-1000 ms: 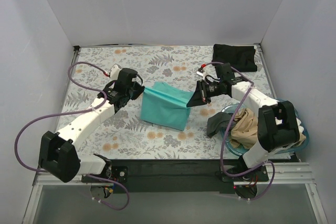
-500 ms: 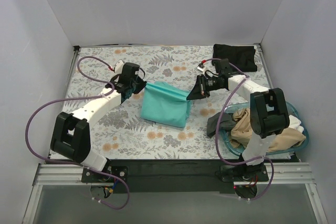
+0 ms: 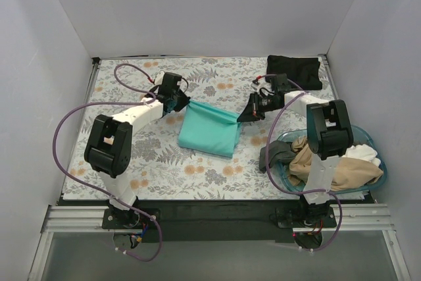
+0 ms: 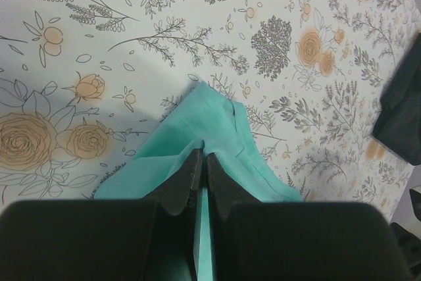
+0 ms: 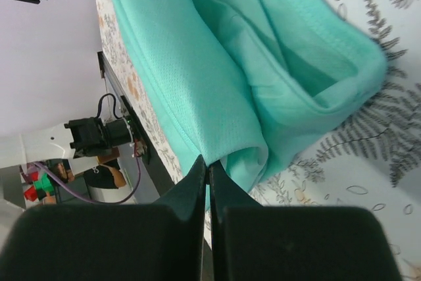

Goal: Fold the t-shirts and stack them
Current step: Fold the tshirt

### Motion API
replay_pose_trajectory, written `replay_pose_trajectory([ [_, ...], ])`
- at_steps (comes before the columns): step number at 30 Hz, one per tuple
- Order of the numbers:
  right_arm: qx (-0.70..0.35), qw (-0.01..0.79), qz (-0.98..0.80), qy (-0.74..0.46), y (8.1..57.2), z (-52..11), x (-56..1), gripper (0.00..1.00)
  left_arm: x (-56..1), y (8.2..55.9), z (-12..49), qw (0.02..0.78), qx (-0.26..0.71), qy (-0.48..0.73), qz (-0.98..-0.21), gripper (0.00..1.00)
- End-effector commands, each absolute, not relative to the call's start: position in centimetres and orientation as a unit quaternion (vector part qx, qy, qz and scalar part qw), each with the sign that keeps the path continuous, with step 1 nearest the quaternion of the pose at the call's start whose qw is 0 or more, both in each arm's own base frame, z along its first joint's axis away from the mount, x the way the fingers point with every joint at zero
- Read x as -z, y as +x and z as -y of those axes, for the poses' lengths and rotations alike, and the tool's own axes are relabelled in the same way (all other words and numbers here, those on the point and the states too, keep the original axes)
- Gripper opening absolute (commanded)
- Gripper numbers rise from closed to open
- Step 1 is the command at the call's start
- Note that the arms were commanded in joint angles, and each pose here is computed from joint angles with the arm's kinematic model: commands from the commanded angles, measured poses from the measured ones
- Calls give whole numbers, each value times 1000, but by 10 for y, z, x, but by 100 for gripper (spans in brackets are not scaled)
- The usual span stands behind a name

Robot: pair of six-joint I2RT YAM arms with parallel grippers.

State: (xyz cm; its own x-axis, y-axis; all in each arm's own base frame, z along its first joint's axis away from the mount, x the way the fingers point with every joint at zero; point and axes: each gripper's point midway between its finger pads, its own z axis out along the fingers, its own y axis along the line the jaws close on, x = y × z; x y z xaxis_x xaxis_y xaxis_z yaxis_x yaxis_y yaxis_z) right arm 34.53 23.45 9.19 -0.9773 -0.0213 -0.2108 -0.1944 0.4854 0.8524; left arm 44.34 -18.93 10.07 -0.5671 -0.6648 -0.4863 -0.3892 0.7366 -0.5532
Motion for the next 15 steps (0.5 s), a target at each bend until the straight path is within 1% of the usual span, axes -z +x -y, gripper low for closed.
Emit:
replay_pose_trajectory([
  [1,-501,115,-856,-56,373,-228,-94,3,-117,466,176,383,191,-313,-848,0],
  [3,-504,117,-854,-56,380,-228,-93,9,-111,470,177,379,189,-309,-852,6],
  [4,-505,121,-853,-50,388,-226,-98,16,-114,474,179,381,192,-306,-851,11],
  [5,-507,122,-852,-46,390,-225,-100,21,-111,476,182,377,195,-297,-855,19],
  [6,-508,124,-851,-44,393,-224,-102,27,-112,476,188,370,204,-277,-863,39],
  [7,-507,128,-851,-44,395,-224,-105,43,-115,476,193,367,212,-271,-864,48],
  [8,-503,134,-853,-43,396,-223,-107,54,-121,477,196,368,221,-265,-863,55],
  [9,-500,146,-853,-48,396,-222,-116,64,-125,477,197,369,225,-260,-864,68],
  [10,-490,152,-857,-45,395,-219,-115,84,-128,475,199,368,232,-254,-864,70],
  [11,-485,158,-859,-46,393,-218,-117,98,-130,472,200,367,234,-249,-865,71],
  [13,-472,179,-862,-48,389,-215,-129,98,-144,465,203,369,251,-241,-862,75],
  [15,-462,189,-865,-48,380,-212,-135,98,-142,452,205,359,258,-236,-865,75],
])
